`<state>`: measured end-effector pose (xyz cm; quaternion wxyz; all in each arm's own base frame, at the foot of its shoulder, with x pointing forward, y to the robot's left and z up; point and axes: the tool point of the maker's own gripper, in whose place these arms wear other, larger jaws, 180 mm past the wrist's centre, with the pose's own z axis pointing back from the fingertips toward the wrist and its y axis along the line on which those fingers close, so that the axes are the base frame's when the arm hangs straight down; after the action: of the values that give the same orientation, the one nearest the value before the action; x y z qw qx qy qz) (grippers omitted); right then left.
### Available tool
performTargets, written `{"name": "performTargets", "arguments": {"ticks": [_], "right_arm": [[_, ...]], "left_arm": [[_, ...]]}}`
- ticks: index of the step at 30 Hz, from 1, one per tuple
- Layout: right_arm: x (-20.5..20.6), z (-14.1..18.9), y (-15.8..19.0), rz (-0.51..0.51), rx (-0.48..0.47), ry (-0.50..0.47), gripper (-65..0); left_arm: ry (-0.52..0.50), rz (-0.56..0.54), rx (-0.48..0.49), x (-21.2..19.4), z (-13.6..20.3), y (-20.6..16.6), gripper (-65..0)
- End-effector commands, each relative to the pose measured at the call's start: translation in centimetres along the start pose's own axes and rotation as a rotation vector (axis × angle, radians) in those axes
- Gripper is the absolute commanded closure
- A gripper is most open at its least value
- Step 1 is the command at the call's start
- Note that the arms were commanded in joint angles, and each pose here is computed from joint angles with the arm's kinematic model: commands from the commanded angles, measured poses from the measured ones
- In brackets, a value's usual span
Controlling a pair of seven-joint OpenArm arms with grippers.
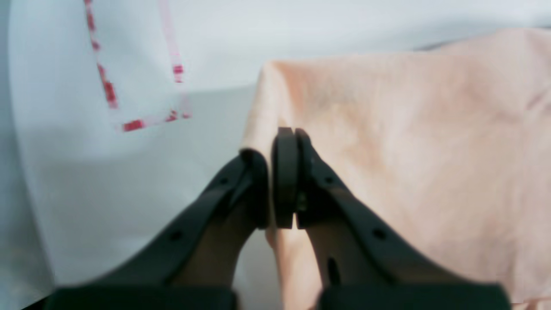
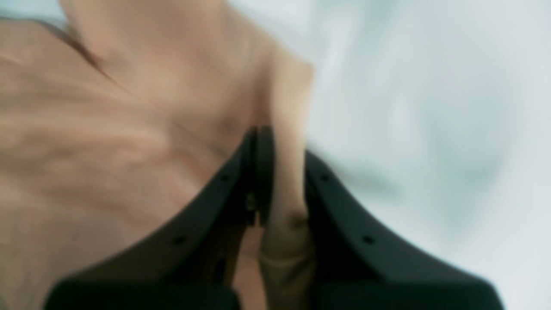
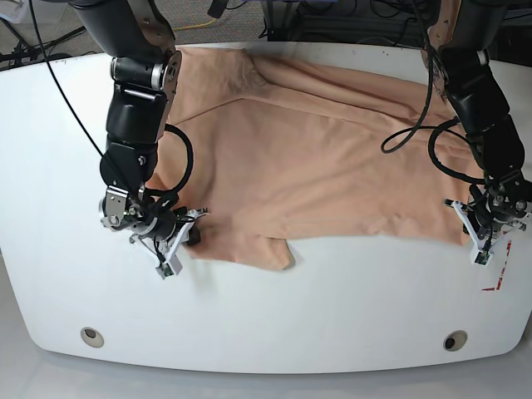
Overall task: Fold the T-shirt properly
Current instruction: 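Grasp the hem corners and fold them toward the collar with both grippers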
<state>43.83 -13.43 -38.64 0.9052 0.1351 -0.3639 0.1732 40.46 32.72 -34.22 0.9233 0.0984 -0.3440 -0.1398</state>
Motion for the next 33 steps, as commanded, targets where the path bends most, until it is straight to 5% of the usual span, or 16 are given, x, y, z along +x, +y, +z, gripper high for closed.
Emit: {"name": "performTargets", "arguments": {"ticks": [1,16,22,33], "right_arm": [[3.5,1.1,-0.6,0.047,-0.019,-0.077,0.0],[6.0,5.6,-1.3,0.168,-0.138,-0.101,0.0],[4.3,7.5,-0.8,0.203,-0.182,-0.079,0.0],[0.1,12.1,1.3,0.275,-0.271,-0.024,0.0]], "left_arm": [[-0.055,-0.016,0.061,2.3,1.4,2.4,0.0],[-0.068,-0.019,0.09,2.8,2.1,3.8,0.0],[-0.123,0.005,0.164,3.6,4.3,5.9,0.0],[-0.042,-0.051,0.181,-1.5,5.1,4.6,0.0]]}}
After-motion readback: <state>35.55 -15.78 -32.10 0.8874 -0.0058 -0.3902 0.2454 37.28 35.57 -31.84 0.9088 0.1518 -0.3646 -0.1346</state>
